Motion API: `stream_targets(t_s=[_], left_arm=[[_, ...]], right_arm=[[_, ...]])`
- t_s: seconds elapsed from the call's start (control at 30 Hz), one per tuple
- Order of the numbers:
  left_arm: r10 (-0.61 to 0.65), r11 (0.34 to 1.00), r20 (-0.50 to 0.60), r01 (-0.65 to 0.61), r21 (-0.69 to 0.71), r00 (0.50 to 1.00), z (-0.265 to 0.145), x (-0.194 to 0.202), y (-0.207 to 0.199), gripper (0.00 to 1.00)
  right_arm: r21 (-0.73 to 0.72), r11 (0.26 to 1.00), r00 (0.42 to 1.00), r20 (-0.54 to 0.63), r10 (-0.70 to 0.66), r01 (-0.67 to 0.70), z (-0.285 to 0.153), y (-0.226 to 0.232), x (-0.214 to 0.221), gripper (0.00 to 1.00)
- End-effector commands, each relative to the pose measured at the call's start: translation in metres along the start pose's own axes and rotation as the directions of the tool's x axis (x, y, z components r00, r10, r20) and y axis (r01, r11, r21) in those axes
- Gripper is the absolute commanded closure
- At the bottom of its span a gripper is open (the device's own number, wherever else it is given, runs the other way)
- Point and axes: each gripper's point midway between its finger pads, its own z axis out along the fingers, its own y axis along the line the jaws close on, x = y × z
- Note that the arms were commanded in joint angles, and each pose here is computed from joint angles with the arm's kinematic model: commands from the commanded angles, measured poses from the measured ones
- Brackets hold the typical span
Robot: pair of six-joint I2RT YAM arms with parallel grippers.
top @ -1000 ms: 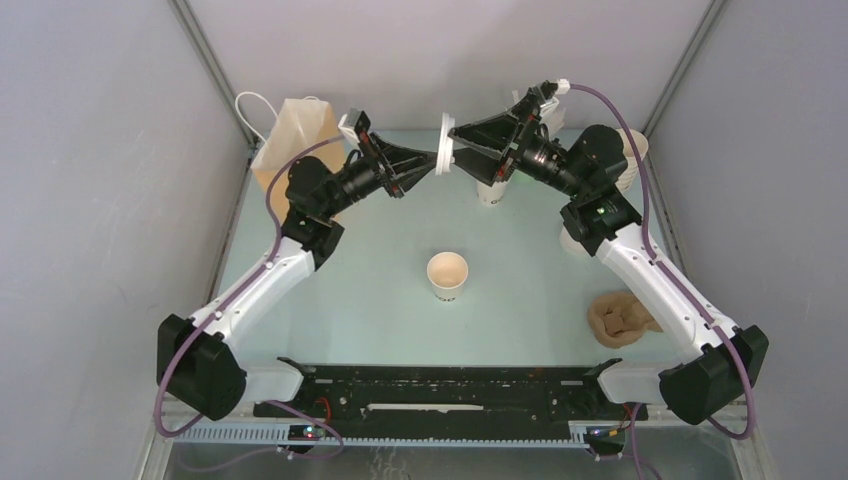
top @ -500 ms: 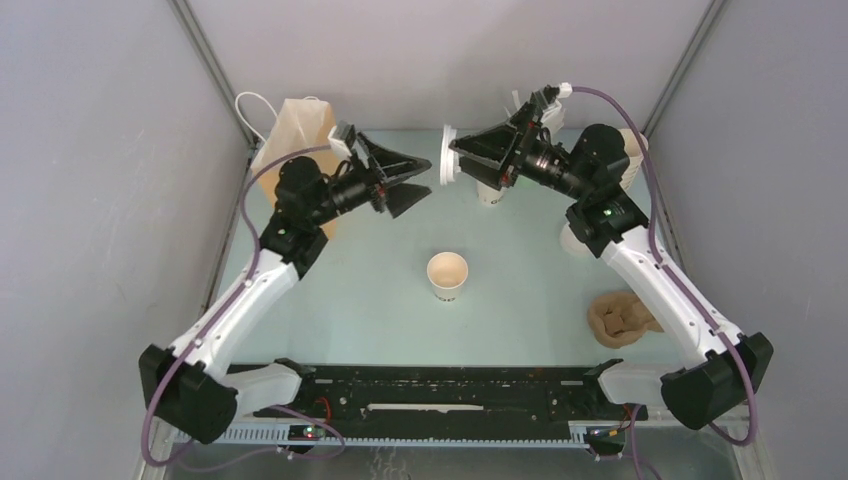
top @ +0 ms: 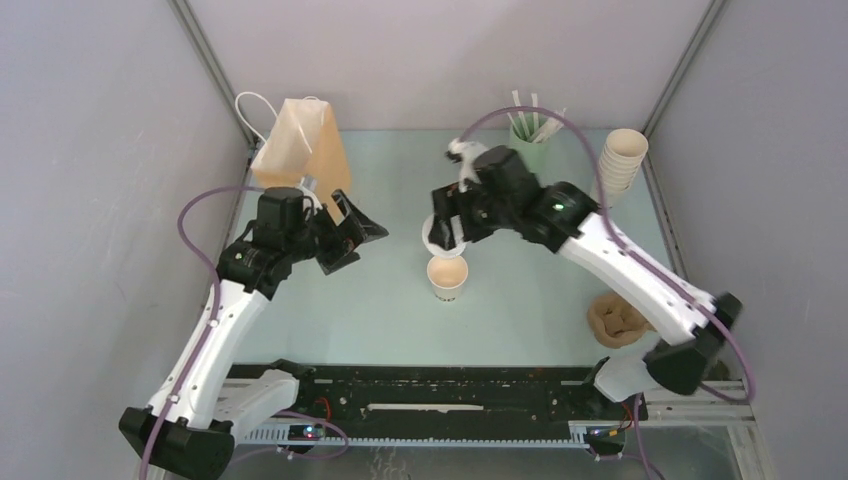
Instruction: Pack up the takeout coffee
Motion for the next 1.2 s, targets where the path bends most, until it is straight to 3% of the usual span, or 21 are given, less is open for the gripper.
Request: stream_targets(t_s=[0.0,0.2,0.37,1.17], left_arm=[[0.143,0.984,0.018,-0.140,-0.109,0.990,-0.019,-0.001,0.021,0.00],[0.169,0.974,0.015,-0.165,-0.153,0.986,-0.023,0.006,0.038,0.00],[0.159,0.977,0.005,-0.157,-0.144,0.987,-0.020,0.014,0.046,0.00],[0.167,0.980,-0.019,-0.169,-0.108,0.986,-0.010,0.013,0.039,0.00]], right_arm=[[0.240,0.935,0.946,-0.258,-0.197,0.260,0.017,-0.034,0.039,0.16],[0.276,0.881,0.878,-0.405,-0.256,0.384,0.049,-0.032,0.060,0.15],[0.297,0.863,0.840,-0.492,-0.229,0.409,0.069,-0.045,0.078,0.14],[0.247,0.902,0.844,-0.499,-0.195,0.354,0.100,-0.051,0.088,0.11]])
